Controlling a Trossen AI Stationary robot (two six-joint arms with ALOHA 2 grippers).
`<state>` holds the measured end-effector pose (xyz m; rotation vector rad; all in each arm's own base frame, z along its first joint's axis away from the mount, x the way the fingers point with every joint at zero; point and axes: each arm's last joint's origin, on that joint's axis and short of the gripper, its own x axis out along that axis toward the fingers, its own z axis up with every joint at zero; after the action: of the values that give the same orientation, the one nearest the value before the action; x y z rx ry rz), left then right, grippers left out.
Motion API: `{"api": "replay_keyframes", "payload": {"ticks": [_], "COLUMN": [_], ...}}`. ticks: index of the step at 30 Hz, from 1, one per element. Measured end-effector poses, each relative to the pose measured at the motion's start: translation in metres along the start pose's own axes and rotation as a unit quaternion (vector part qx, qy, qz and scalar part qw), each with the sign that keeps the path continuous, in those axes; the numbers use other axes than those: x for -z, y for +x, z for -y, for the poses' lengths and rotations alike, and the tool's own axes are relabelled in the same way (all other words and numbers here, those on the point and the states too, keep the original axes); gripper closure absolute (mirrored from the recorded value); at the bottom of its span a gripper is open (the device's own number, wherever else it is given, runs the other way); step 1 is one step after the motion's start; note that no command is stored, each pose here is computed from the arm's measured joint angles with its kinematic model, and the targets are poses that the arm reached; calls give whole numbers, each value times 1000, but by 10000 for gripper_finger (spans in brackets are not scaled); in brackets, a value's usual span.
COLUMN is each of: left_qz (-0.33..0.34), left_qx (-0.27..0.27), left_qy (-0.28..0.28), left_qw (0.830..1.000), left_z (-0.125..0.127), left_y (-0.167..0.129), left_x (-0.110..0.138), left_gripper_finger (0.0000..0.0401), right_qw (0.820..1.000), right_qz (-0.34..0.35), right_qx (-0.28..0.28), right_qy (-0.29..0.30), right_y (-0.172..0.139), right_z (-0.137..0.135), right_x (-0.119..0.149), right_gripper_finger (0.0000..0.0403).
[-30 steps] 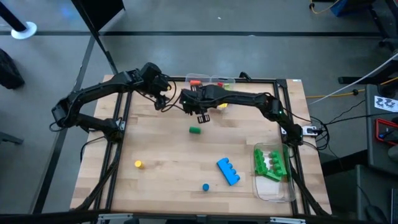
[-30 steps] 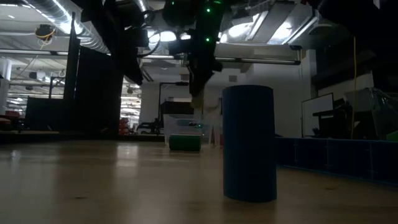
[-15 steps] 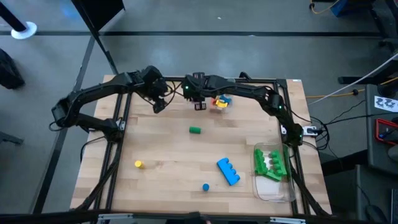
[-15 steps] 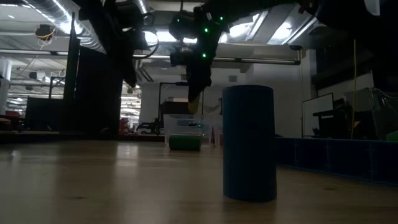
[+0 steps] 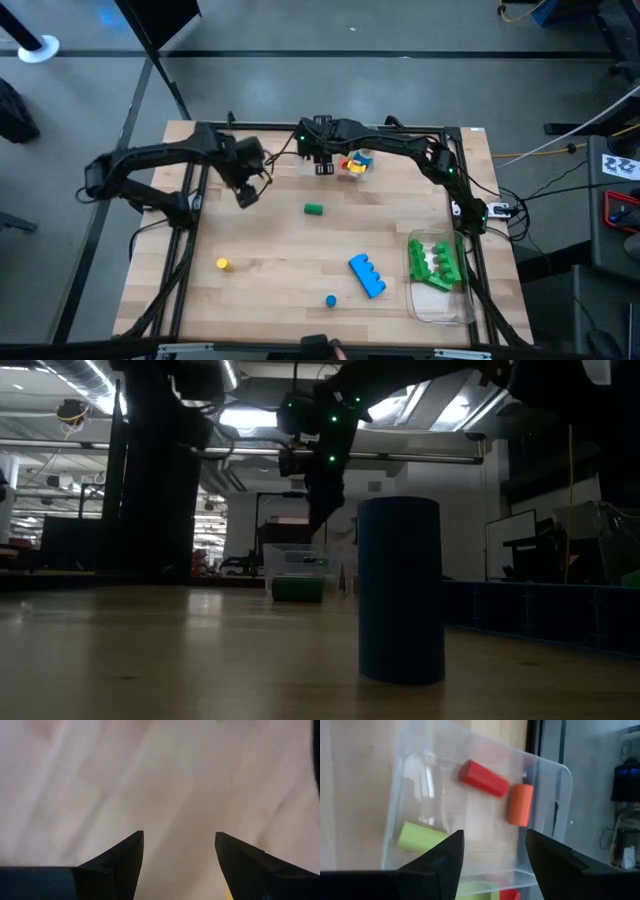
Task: Sort blocks by size
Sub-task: Put the yellow cylindrical block into the left transparent bin
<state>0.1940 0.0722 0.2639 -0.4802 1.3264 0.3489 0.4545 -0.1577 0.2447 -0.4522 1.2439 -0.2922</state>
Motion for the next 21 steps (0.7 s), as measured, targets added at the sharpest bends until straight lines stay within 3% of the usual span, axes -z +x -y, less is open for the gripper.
{"api": "replay_keyframes", "payload": {"ticks": [7, 12, 21], "left_qz": [-101, -110, -119], "left_qx": [-23, -28, -41], "left_qy": [-49, -42, -44], "left_qw": [993, 993, 991], "left_z": [37, 68, 103], "left_y": [2, 3, 4], "left_x": [31, 48, 78], "left_gripper_finger": [170, 170, 170], "right_qw": [1000, 1000, 997], "right_qz": [-21, -13, -7], "right_qx": [-8, -9, -75], "right_qy": [-7, -2, 28], "right_y": [-2, -18, -61], "right_z": [-1, 5, 10], "right_x": [5, 5, 19], "right_gripper_finger": [191, 192, 192]}}
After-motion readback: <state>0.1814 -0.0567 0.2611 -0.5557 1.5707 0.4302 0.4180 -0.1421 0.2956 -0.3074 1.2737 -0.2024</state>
